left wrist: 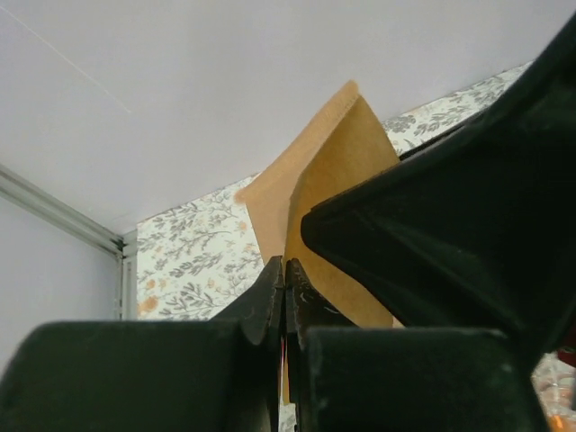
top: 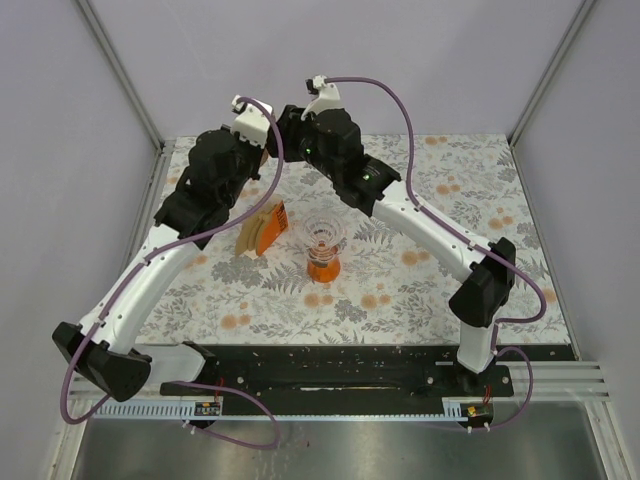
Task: Place the coffee filter in the dripper
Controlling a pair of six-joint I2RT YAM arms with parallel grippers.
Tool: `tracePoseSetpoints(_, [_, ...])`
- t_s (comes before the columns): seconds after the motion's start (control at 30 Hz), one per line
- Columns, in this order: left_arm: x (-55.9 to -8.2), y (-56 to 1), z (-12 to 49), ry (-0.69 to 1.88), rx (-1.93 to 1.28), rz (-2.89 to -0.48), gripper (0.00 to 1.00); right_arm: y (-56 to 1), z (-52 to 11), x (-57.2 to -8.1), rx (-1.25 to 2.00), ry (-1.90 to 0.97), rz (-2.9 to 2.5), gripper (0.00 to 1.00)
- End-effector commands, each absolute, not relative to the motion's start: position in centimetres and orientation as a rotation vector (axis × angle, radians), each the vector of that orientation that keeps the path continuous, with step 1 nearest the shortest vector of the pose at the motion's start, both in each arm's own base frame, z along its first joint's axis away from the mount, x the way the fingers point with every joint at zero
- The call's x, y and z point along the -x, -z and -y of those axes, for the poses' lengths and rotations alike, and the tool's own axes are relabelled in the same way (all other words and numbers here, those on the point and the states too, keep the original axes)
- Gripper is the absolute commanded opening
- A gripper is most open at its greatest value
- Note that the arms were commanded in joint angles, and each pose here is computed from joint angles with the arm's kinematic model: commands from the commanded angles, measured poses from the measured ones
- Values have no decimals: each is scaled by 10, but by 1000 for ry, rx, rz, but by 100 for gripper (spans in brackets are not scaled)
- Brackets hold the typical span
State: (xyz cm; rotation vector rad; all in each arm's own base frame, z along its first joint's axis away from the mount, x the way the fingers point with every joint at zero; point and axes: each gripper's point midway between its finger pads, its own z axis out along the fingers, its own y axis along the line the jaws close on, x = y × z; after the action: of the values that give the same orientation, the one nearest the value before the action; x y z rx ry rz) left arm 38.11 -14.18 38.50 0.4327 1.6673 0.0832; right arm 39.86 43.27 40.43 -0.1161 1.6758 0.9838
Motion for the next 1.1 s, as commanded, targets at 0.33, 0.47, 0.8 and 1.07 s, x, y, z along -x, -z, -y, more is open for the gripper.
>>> tracePoseSetpoints(0.33, [-361, -426, 162, 177, -333, -1661, 0, -429, -439, -394, 100, -1113, -1563, 45])
tracePoseSetpoints(0.47, [-361, -420, 161, 168, -334, -1670, 0, -434, -446, -390, 129, -1152, -1552, 22])
tracePoseSetpoints(0.8, [-365, -449, 110, -131, -247, -1599, 0, -417, -386, -416, -63, -805, -1600, 0])
tracePoseSetpoints(1.07, [-363, -452, 104, -166, -246, -1593, 0, -419, -365, -425, -76, -648, -1591, 0])
